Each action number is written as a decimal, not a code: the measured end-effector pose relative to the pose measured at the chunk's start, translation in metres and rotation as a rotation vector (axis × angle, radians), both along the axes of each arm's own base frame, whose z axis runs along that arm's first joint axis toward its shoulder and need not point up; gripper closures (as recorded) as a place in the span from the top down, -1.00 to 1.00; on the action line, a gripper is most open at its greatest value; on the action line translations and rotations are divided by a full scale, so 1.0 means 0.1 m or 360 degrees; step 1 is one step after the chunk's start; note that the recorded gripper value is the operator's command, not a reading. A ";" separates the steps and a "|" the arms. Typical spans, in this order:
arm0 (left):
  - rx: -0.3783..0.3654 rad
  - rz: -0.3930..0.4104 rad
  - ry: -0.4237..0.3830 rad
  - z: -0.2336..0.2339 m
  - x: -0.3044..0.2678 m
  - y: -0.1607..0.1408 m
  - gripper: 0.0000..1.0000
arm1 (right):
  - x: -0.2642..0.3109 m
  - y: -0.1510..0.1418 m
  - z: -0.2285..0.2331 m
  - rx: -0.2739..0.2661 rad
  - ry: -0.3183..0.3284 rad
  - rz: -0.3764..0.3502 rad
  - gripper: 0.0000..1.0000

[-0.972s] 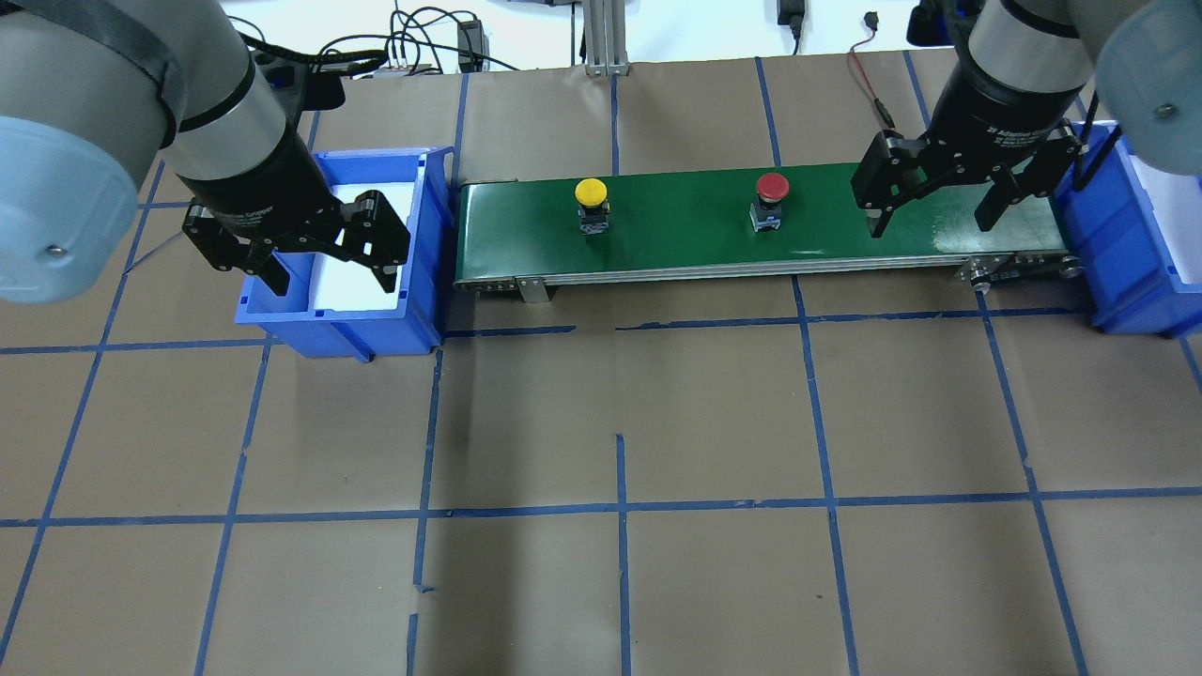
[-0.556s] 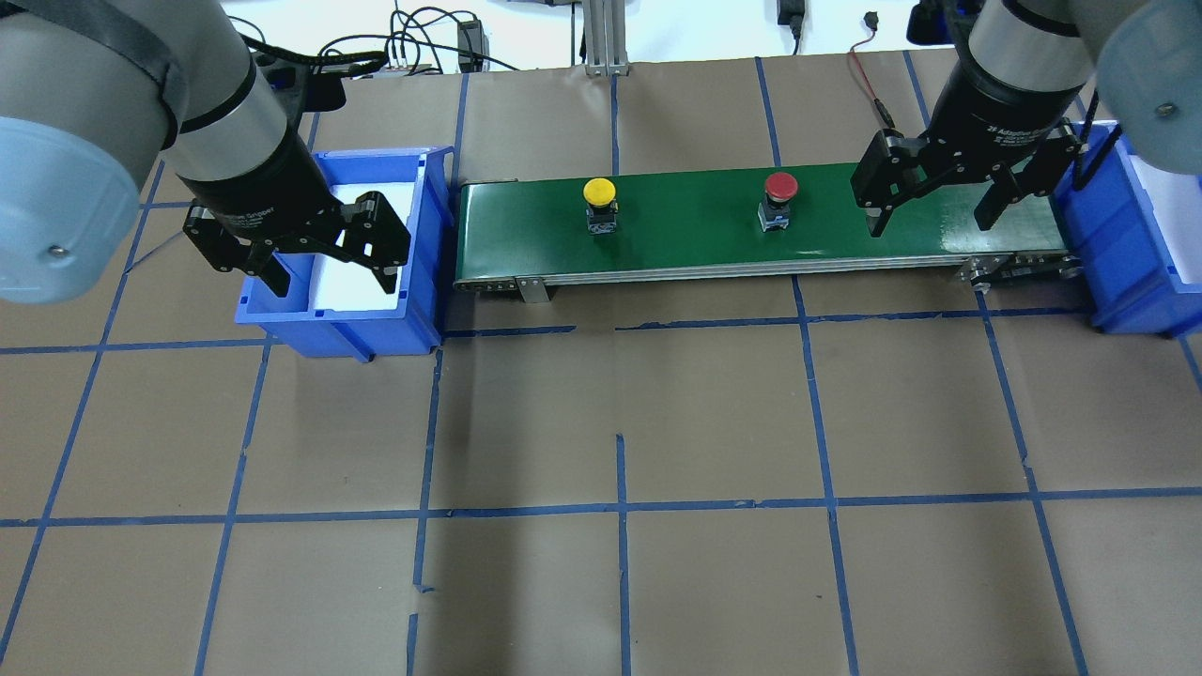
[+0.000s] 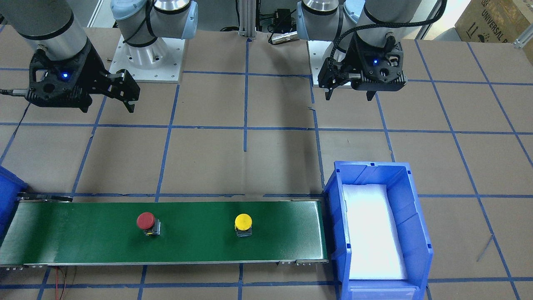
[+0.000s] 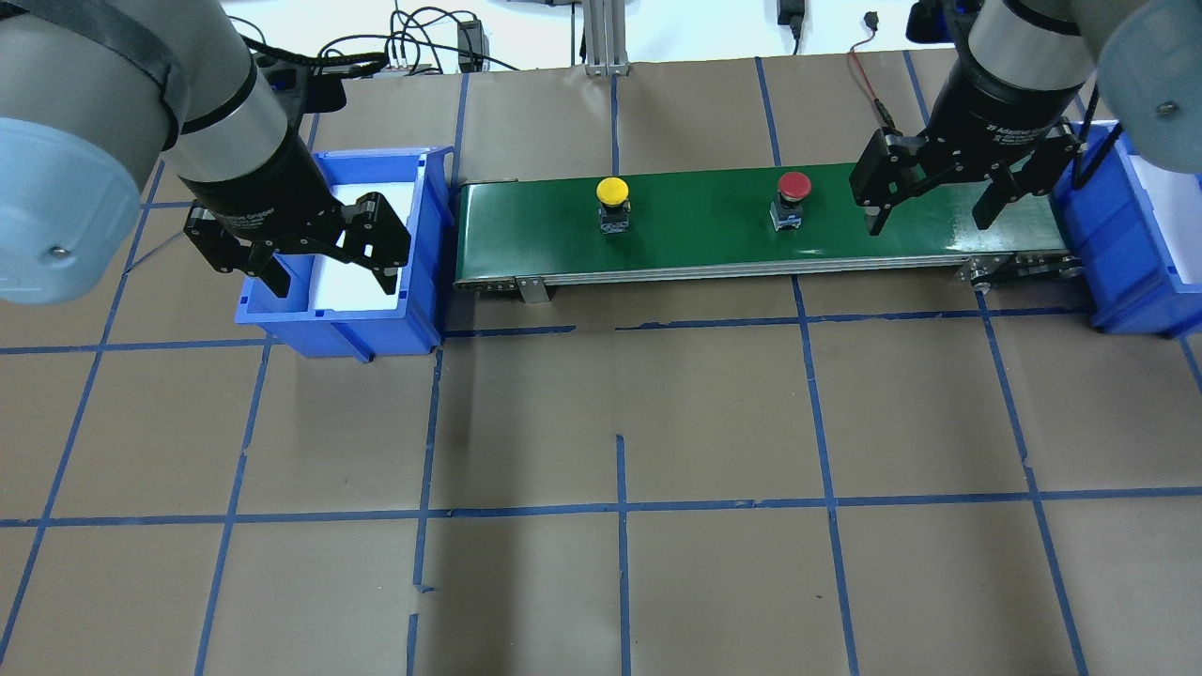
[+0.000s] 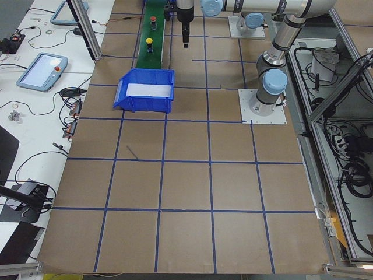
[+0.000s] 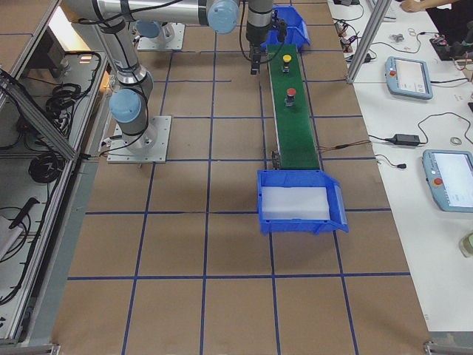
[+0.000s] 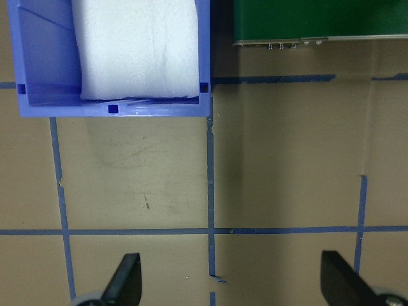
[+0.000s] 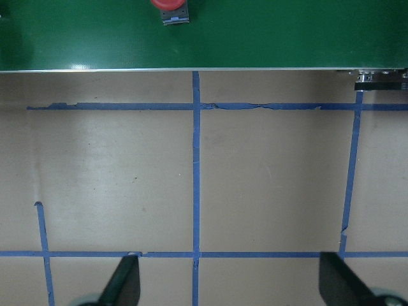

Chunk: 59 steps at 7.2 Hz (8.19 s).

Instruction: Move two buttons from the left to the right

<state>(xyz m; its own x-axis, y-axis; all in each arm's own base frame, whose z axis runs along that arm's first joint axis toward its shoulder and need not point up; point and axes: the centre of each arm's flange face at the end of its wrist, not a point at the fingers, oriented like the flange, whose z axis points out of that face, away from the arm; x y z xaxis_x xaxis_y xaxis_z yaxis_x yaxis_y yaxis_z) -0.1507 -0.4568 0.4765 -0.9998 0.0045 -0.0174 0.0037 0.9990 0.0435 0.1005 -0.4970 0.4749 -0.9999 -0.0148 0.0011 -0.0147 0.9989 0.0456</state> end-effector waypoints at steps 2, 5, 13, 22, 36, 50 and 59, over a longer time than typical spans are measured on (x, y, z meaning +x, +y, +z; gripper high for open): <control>-0.0003 0.0000 0.0000 0.01 0.00 0.00 1.00 | 0.00 0.00 0.00 0.0000 -0.0003 -0.0002 1.00; 0.0001 0.0000 0.0000 0.00 0.00 0.00 1.00 | -0.01 -0.03 -0.01 0.0001 -0.0003 0.0000 1.00; 0.0014 -0.0003 -0.0002 -0.05 0.00 0.00 1.00 | -1.28 -1.33 -1.22 -0.0120 -0.0102 0.0062 0.99; 0.0029 -0.0003 -0.0003 -0.09 0.00 -0.02 1.00 | -1.39 -1.56 -1.60 -0.0160 -0.0103 0.0073 0.99; 0.0029 -0.0002 -0.0001 -0.09 0.00 -0.01 1.00 | -1.34 -1.47 -1.47 -0.0208 -0.0123 0.0053 0.99; 0.0044 -0.0002 -0.0002 -0.14 0.00 0.01 1.00 | -1.54 -1.59 -1.43 -0.0306 -0.0096 0.0026 -0.75; 0.0055 -0.0002 -0.0002 -0.18 0.00 0.02 1.00 | -4.15 -0.24 -0.60 -0.0363 0.0063 0.0143 -0.80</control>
<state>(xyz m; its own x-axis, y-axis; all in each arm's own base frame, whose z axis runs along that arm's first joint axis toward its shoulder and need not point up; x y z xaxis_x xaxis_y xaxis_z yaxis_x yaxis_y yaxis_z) -0.1506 -0.4546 0.4590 -0.9998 0.0067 -0.0185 0.0052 0.9970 0.0778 -0.3145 -0.5209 0.4144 -0.9937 -0.0982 0.0537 -0.1063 0.9782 -0.1784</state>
